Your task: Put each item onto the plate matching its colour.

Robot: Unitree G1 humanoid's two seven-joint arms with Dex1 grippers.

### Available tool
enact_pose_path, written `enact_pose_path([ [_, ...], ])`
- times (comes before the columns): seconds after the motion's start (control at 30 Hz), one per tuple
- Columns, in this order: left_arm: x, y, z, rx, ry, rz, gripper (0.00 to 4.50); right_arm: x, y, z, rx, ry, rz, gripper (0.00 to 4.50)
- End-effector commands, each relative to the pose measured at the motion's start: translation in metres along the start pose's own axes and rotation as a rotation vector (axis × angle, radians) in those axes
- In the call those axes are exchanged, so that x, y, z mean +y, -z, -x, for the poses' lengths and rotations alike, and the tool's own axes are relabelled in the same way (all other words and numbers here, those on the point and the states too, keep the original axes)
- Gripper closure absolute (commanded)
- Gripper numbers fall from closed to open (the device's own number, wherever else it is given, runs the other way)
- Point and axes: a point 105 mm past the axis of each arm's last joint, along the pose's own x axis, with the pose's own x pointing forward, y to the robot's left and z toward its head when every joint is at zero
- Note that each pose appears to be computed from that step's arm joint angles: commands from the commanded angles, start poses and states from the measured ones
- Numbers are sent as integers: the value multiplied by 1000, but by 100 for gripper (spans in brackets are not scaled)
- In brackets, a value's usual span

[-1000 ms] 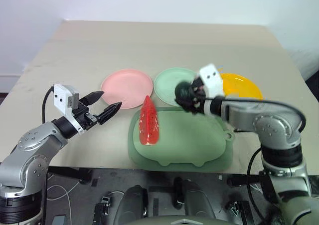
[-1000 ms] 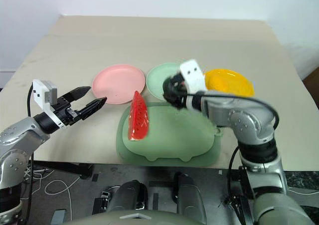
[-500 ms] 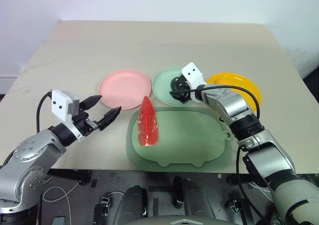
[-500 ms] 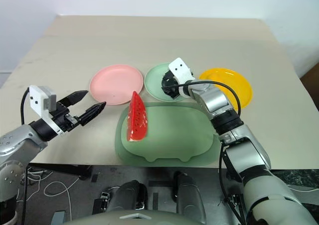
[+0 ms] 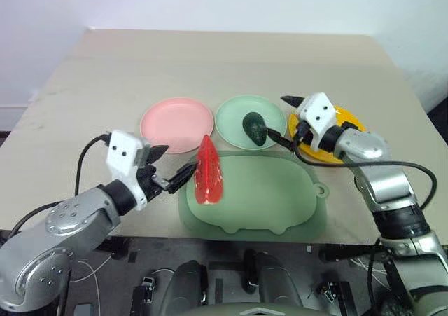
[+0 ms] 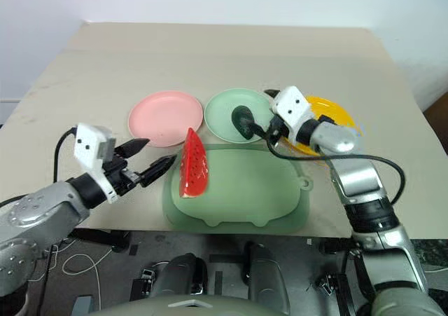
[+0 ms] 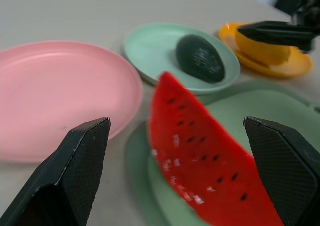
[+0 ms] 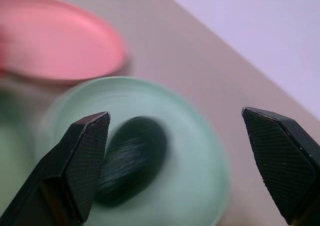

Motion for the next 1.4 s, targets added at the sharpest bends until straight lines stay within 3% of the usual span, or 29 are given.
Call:
enact_pose_path([
  [0.03, 2, 0, -13, 58, -67, 37, 0, 13, -20, 13, -74, -54, 40, 5],
  [0.43, -24, 25, -36, 292, 0, 45, 0, 33, -19, 20, -77, -91, -15, 5],
  [0.57, -19, 45, -44, 397, -35, 14, 0, 39, -15, 20, -69, -93, -20, 5],
  [0.77, -20, 59, -57, 443, -31, 60, 0, 46, -11, 21, -56, -87, -34, 5],
  [0.83, -20, 59, -57, 440, -28, 53, 63, 46, -11, 22, -55, -80, -37, 0],
  [0.9, -20, 55, -57, 419, -24, 46, 103, 46, -12, 23, -55, -73, -42, 0],
  [1.13, -13, 14, -69, 254, -46, 43, 108, 53, -8, 30, -24, -108, -71, 0],
  [1.27, 31, -13, -89, 178, -249, 84, 108, 64, -5, 33, -10, -154, -121, 0],
  [1.4, 72, -17, -108, 208, -416, 105, 108, 73, 2, 35, 12, -167, -136, 0],
])
